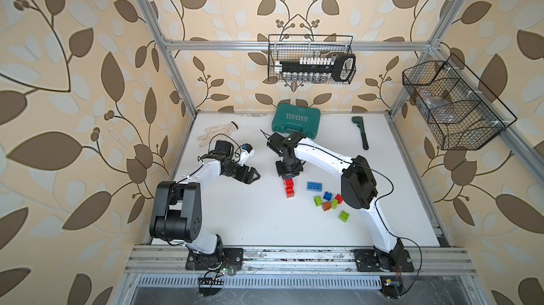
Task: Assemble the letter h with lego
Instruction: Assemble the lego brick with the lego brick.
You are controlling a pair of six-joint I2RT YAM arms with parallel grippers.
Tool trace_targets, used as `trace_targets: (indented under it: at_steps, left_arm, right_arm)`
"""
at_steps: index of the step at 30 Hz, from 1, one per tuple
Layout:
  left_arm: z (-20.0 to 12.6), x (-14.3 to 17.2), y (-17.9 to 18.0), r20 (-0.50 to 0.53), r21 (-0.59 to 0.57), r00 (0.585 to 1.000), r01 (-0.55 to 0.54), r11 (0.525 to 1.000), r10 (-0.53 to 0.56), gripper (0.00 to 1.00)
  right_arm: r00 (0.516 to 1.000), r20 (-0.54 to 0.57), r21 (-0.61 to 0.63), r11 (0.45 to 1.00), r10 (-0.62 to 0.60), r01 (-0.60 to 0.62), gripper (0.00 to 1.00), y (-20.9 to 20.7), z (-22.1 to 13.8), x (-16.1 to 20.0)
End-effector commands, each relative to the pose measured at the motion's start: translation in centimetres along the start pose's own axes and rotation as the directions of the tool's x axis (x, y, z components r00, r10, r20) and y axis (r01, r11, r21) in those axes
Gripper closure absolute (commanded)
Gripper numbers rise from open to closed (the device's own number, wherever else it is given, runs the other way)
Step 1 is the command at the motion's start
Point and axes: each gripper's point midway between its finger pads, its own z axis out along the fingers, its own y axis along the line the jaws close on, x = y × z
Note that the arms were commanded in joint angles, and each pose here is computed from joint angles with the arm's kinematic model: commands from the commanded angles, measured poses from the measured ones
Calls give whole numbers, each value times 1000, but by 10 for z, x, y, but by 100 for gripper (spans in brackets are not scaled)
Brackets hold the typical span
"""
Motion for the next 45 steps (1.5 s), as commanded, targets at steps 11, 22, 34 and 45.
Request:
trace_targets:
  at_steps: [11,22,34,45]
  left_arm:
    - [-5,-1,1,22,-6,1000,3,1000,-3,14]
    - [-6,-1,0,24,-2,1000,-1,1000,1,14]
    - [-4,1,0,21,2,1000,-3,1000,3,14]
    - [-3,1,1,18,5,1000,2,1000,-2,14]
  right_arm:
    - [999,-33,-1,1000,21,-21,80,5,8,11]
    - [999,-43,17,1000,27,-26,70,4,20,15]
    - [1000,-21,2,1000,2,-2,56,8,10,14]
    - [1000,0,-19,1000,0,0,48,8,0,24]
